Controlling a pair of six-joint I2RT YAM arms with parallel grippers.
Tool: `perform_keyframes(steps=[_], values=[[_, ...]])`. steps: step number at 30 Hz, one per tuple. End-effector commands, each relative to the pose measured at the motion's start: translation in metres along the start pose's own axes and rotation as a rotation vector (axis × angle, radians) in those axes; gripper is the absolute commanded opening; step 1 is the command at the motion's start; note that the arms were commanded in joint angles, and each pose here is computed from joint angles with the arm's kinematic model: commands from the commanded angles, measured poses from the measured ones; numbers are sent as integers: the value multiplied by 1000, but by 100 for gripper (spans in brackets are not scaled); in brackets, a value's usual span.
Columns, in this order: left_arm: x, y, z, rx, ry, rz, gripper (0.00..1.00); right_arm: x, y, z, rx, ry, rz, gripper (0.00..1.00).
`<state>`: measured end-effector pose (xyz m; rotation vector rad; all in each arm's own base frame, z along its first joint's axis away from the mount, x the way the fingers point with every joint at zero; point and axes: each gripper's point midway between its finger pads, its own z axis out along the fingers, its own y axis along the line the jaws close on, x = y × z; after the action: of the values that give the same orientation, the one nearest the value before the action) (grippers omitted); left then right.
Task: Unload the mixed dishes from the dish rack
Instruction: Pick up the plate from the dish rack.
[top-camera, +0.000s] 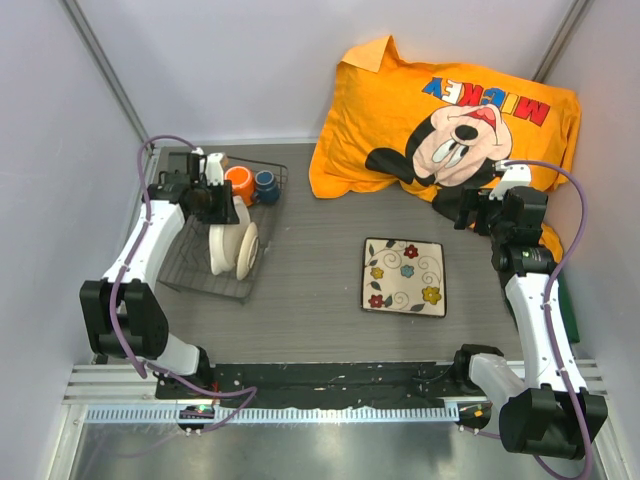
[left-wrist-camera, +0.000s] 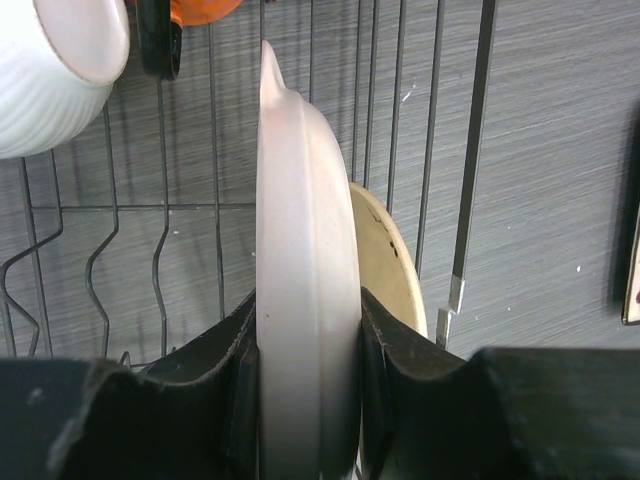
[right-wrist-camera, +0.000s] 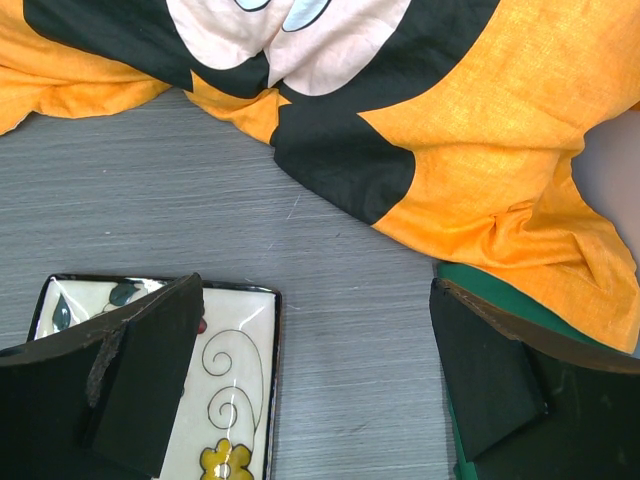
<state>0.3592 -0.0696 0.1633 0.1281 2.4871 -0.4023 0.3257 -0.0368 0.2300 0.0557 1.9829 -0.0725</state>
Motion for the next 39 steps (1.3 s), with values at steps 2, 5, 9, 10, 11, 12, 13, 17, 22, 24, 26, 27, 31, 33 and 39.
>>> perform_keyframes(steps=[2, 5, 9, 10, 11, 12, 13, 17, 22, 24, 26, 27, 31, 33, 39], values=[[-45, 0, -18, -3, -144, 118, 0, -18, -1, -2, -1, -48, -4, 100], [-48, -1, -23, 4, -156, 145, 0, -17, -1, -2, -2, -45, -4, 100], [-52, -4, -31, 4, -174, 152, 0, -18, -1, -2, -2, -46, -6, 100], [-53, -5, -34, 3, -177, 153, 0, -19, -1, -2, -1, -48, -6, 100], [-55, -6, -36, 1, -185, 155, 0, -18, -1, -2, -3, -45, -6, 100], [-56, -6, -38, -2, -186, 154, 0, -18, -1, -2, -2, -45, -6, 100], [-58, -6, -41, -4, -195, 159, 0, -17, -1, -2, -3, -42, -5, 100], [-62, -6, -49, -20, -205, 173, 0, -18, 0, -2, -6, -45, -6, 99], [-67, -7, -58, -26, -220, 182, 0, -18, 0, -3, -6, -46, -4, 100], [-69, -9, -61, -24, -225, 179, 0, -19, 0, -3, -8, -48, -6, 100], [-72, -11, -64, -18, -233, 182, 0, -19, 0, -3, -8, -46, -6, 99], [-72, -12, -65, -14, -235, 184, 0, -18, 0, -3, -8, -45, -6, 100], [-72, -15, -64, 9, -232, 212, 0, -19, 0, -3, -8, -48, -7, 100], [-72, -14, -62, 8, -226, 234, 0, -18, 0, -3, -9, -46, -7, 100], [-69, -10, -54, 5, -211, 246, 0, -18, 0, -3, -9, -45, -7, 100]])
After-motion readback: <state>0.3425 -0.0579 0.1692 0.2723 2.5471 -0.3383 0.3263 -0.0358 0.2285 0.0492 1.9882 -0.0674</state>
